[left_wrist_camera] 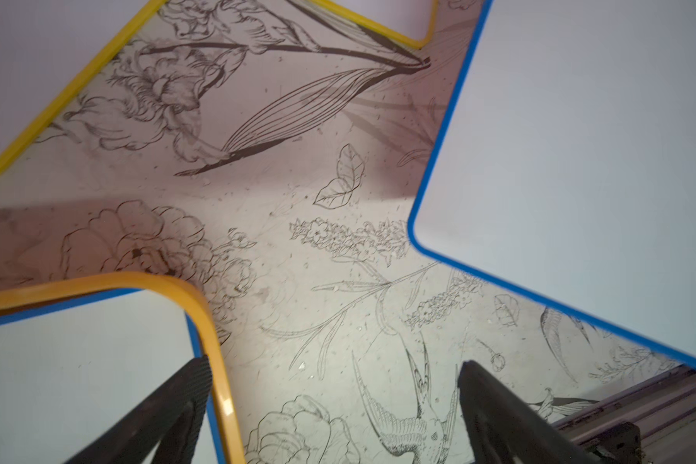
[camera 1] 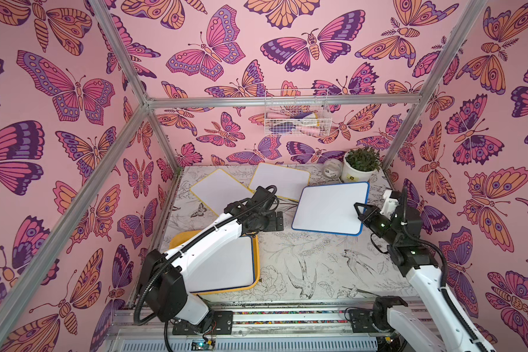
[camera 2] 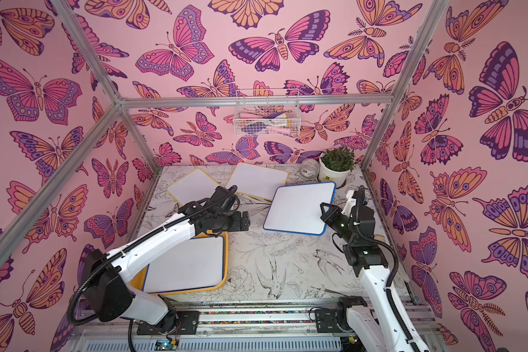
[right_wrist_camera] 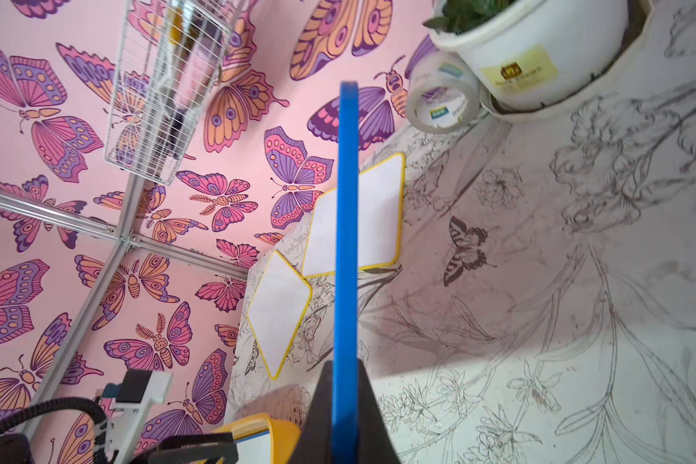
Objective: Put the whiteboard into the storage box
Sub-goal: Pick up the whiteboard at the center of the board, then move the storage box to the center of the board.
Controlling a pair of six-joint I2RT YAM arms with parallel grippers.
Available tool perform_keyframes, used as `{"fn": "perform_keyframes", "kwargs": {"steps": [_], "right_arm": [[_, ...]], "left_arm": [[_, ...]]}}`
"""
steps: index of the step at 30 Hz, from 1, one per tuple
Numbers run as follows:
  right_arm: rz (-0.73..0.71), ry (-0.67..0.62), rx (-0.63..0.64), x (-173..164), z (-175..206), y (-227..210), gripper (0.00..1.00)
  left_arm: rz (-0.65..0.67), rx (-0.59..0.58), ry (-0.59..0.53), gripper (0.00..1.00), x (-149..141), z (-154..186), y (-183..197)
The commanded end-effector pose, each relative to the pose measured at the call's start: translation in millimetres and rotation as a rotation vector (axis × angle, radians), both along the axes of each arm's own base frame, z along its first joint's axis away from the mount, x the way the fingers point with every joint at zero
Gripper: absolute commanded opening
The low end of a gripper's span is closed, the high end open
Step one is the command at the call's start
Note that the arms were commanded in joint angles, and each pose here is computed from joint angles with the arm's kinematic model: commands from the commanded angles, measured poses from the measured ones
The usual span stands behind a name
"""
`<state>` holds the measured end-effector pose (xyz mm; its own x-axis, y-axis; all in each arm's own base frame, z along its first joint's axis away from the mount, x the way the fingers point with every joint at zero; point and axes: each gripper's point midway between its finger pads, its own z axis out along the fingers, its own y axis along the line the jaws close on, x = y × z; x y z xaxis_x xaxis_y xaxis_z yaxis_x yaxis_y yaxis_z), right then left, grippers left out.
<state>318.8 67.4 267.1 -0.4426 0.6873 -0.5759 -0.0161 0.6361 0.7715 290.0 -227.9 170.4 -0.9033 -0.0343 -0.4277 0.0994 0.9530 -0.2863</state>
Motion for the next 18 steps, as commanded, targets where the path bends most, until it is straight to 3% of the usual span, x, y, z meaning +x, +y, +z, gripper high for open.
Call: {"fn": "perform_keyframes", "kwargs": {"steps": [1,8,18], "right_arm": [[0.025,-0.130,-0.047,5.0,49.7,3.5,0.00],[0.032,-0.194,-0.077,5.3,88.6,3.9,0.00],[0.037,-0.153,-0.062,2.9,101.1,5.0,0.00]], "left_arm": [[0.042,0.100,0.065,0.98,-26.9,-15.2,35.0],[0.065,0.113,0.176,0.98,-60.2,-56.0,44.8],[0.006,-0.040,0.211,0.98,-61.5,-86.6,-13.7]]}}
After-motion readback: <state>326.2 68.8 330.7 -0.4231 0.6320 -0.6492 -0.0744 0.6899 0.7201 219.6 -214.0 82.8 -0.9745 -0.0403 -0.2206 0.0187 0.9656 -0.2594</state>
